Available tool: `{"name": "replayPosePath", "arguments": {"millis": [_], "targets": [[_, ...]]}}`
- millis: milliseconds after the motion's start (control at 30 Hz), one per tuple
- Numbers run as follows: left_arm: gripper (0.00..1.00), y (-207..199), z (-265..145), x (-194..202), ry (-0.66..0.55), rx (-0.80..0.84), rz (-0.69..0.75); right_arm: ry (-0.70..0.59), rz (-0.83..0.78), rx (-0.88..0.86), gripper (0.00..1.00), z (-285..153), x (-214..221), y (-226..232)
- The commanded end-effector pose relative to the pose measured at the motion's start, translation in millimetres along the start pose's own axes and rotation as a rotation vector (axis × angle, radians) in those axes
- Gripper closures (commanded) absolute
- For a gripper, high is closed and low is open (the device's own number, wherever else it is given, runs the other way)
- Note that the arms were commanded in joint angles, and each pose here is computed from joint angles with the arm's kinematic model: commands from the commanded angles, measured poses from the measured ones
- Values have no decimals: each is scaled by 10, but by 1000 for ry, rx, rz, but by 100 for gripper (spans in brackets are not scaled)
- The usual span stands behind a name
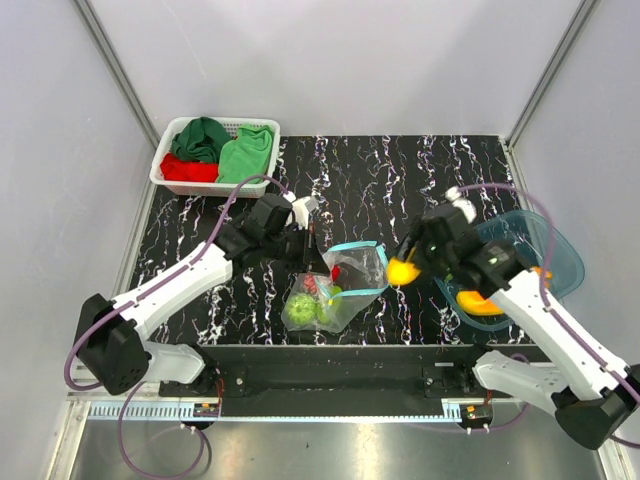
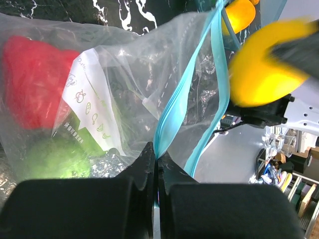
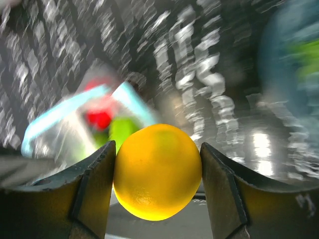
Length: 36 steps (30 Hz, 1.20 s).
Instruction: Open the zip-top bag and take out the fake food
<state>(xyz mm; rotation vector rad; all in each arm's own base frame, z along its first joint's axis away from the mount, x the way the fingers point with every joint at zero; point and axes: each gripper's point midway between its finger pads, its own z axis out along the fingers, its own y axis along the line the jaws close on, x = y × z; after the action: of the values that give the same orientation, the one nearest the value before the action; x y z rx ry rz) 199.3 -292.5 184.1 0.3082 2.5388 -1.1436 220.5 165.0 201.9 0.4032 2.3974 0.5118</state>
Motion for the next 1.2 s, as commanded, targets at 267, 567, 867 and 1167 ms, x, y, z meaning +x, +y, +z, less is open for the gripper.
{"name": "replayPosePath", "arguments": {"millis": [267, 567, 867, 1167], "targets": [[100, -138, -160, 17, -12, 51, 30, 9, -26, 756, 100, -585, -784, -1647], [100, -298, -258, -108, -52, 86, 70, 91, 47, 841, 54, -308, -938, -2004], [100, -284, -255, -69, -43, 85, 57, 150, 25, 626, 6, -112, -933, -1685], [100, -258, -201, -54, -23, 80, 35, 203, -158, 72, 8, -25, -490, -431]]}}
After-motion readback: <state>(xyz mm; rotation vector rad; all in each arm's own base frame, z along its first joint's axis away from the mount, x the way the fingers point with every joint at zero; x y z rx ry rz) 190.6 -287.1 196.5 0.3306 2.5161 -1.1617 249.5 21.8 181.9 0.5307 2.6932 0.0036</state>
